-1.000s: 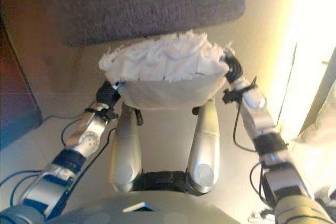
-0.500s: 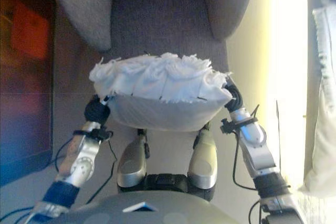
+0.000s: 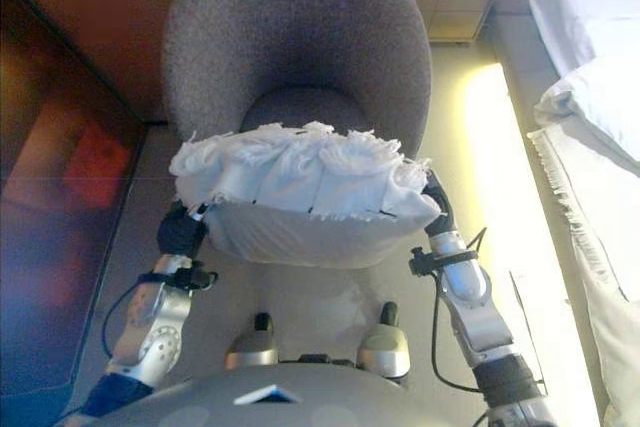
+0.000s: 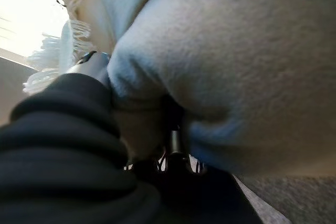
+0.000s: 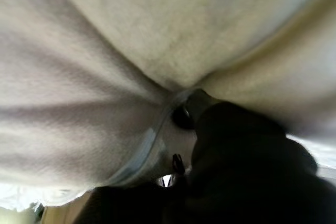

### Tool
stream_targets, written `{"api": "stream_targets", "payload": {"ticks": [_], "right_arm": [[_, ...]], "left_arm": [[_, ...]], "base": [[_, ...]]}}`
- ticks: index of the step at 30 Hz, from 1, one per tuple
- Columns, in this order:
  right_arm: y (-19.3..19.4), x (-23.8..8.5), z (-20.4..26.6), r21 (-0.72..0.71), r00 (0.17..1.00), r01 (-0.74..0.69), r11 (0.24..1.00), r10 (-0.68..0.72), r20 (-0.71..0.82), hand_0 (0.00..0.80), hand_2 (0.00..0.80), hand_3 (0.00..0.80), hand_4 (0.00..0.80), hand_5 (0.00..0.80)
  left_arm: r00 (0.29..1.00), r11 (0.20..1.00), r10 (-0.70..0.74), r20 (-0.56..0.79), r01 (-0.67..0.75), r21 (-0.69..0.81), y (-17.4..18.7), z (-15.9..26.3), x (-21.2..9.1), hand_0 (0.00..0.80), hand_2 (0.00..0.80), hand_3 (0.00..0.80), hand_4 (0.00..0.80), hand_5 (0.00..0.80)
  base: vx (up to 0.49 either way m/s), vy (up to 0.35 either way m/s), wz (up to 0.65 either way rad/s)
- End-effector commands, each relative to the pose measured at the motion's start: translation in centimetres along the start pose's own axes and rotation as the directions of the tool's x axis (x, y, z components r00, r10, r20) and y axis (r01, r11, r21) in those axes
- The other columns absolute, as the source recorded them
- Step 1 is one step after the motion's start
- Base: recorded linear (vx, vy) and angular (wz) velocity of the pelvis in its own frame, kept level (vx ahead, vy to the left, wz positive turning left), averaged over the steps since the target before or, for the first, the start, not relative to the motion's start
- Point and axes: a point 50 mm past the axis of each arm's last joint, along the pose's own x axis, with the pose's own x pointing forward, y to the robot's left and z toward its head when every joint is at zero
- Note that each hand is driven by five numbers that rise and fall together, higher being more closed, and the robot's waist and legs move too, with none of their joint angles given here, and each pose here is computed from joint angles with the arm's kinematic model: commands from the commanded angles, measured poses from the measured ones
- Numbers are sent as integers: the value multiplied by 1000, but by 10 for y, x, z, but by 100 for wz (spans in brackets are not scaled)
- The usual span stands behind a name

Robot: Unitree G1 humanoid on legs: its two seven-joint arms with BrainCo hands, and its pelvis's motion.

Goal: Pick up the cushion and take it to the sofa

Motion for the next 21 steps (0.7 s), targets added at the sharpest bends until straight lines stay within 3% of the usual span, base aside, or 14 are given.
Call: {"api": "stream_targets", "payload": {"ticks": [1, 10, 21], "right_arm": [[15, 16, 57, 18, 947, -49, 999, 41, 319, 800, 800, 800, 800, 800], [11, 14, 54, 56, 956, -24, 998, 6, 294, 800, 800, 800, 800, 800], [12, 17, 55, 45, 955, -49, 998, 33, 295, 800, 800, 800, 800, 800]], "left_arm": [[939, 979, -204, 276, 200, 41, -32, 55, 20, 800, 800, 800, 800, 800], [947, 979, -204, 247, 200, 44, -28, 53, 18, 800, 800, 800, 800, 800], [958, 987, -154, 241, 160, -3, -20, 52, 14, 800, 800, 800, 800, 800]], "base": [[28, -21, -14], [24, -28, -2], [-18, -190, -6]]}}
